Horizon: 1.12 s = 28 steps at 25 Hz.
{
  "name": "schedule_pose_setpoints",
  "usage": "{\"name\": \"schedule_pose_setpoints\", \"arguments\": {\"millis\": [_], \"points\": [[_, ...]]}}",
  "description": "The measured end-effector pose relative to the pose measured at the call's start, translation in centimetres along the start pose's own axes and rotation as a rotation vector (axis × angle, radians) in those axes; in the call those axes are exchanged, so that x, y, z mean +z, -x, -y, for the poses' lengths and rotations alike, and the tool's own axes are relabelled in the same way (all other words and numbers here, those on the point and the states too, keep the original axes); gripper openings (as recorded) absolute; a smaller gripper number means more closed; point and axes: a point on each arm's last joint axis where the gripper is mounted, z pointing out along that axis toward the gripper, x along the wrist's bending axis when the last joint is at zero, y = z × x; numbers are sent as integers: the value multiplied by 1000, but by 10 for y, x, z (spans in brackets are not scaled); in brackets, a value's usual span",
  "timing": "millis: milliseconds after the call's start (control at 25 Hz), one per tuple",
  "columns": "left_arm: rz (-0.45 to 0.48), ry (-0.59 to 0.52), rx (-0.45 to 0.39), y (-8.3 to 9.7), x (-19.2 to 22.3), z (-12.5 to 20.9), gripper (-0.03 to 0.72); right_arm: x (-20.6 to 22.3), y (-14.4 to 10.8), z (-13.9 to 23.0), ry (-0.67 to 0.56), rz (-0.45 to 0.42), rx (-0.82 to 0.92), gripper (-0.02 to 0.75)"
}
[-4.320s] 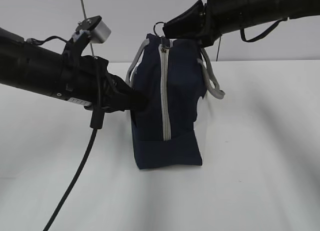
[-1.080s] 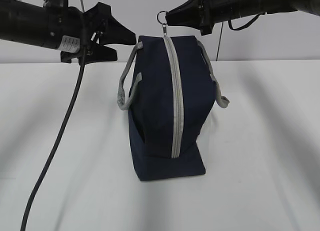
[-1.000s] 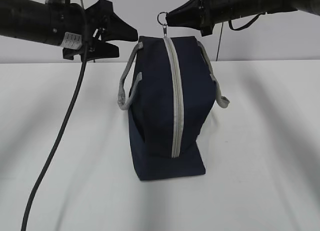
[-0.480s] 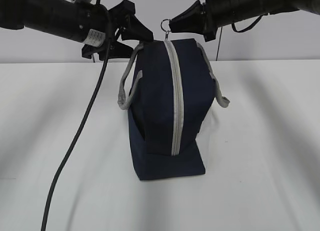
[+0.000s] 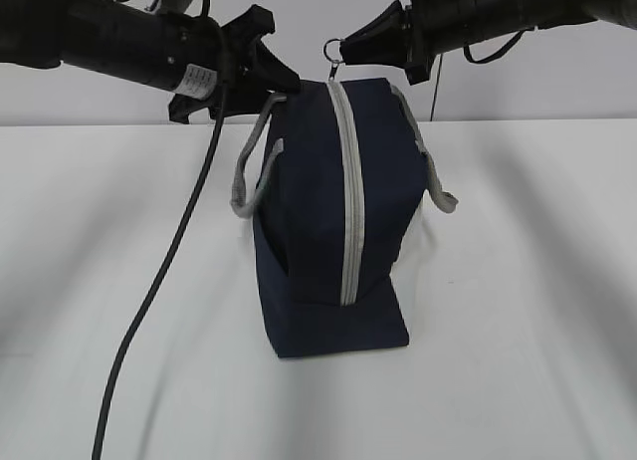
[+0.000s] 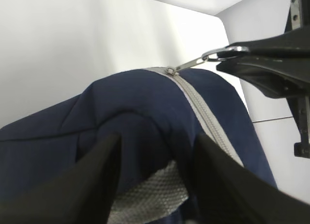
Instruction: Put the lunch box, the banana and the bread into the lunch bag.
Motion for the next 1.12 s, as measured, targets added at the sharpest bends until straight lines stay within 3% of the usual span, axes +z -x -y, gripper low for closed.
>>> {"name": "schedule_pose_setpoints", "arguments": {"millis": [200,360,440,880,1120], "points": [[7,3,-14,-1,2,0,247,0,0,0,0,1,-16,0],[8,1,-7,-1,2,0,66,-4,2,2,-6,14,-33,0],[11,-4,6,0,2,0,31,-6,6,4,-15,42,-39,0],[27,-20,47,1,2,2,25,-2,11,25,-37,78,-84,0],[38,-38,74,2,2,4,25,8,11,42,36,78,-54,0]]}}
